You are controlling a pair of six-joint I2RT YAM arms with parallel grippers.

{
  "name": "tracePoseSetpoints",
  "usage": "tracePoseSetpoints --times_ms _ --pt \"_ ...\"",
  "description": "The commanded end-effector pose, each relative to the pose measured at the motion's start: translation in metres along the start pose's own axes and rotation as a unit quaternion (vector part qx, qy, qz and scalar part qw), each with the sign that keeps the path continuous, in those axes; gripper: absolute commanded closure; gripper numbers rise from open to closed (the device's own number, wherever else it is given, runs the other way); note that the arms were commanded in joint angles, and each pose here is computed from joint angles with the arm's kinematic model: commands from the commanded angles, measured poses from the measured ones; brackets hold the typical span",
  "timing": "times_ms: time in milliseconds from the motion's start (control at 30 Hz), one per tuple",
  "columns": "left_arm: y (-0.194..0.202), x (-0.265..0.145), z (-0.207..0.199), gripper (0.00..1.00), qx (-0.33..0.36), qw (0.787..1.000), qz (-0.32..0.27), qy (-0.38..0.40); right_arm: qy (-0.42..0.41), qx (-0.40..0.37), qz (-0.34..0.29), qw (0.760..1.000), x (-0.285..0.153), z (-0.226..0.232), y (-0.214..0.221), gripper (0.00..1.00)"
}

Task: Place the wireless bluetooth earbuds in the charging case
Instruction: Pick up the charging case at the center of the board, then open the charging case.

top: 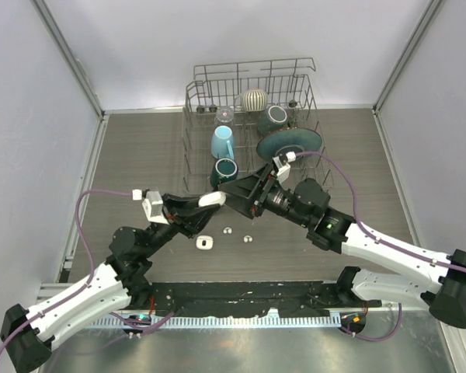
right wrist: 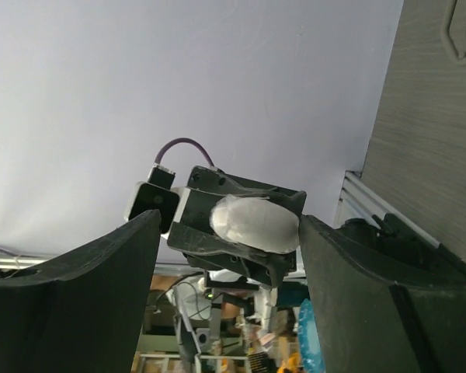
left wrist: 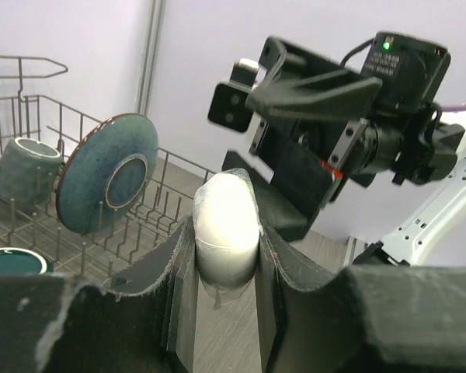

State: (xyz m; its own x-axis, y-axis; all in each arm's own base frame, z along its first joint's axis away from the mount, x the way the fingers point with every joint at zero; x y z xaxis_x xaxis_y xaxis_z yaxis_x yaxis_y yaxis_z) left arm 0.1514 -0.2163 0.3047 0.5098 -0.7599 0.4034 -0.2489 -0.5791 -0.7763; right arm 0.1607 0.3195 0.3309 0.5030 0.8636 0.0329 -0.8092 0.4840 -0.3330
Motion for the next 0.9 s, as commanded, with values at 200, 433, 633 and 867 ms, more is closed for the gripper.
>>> tracePoseSetpoints --times_ms 200,433,633,867 --pt "-0.023 -0.019 -0.028 1.00 0.066 0.991 -0.074 0.093 -0.010 -0.272 0.019 0.962 -0.022 0.043 -0.016 0.22" --pt "-0.015 -0.021 -0.034 1.00 0.071 0.988 -0.061 0.123 0.005 -0.362 0.107 0.926 -0.027 0.035 0.000 0.22" --pt "-0.014 -0.020 -0.037 1.00 0.084 0.985 -0.060 0.138 -0.011 -0.387 0.155 0.909 -0.021 0.036 0.019 0.23" --pt "-0.014 -0.020 -0.039 1.00 0.093 0.984 -0.058 0.141 0.010 -0.392 0.155 0.907 -0.016 0.028 0.023 0.23"
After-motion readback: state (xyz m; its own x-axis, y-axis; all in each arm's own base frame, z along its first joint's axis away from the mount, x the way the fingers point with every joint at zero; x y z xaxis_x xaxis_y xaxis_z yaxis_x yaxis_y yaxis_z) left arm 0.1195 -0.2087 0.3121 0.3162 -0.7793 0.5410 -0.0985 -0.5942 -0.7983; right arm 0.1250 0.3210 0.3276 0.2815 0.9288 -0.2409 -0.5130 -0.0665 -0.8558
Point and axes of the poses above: each gripper's point midway between its finger pads, its own x axis out along the fingers, its own z axis along the line the jaws close on, y = z × x, the point moved 3 cm from there along -x, back along the fingers, and after that the axes turned 15 degrees about -x, right-handed, at the moved point
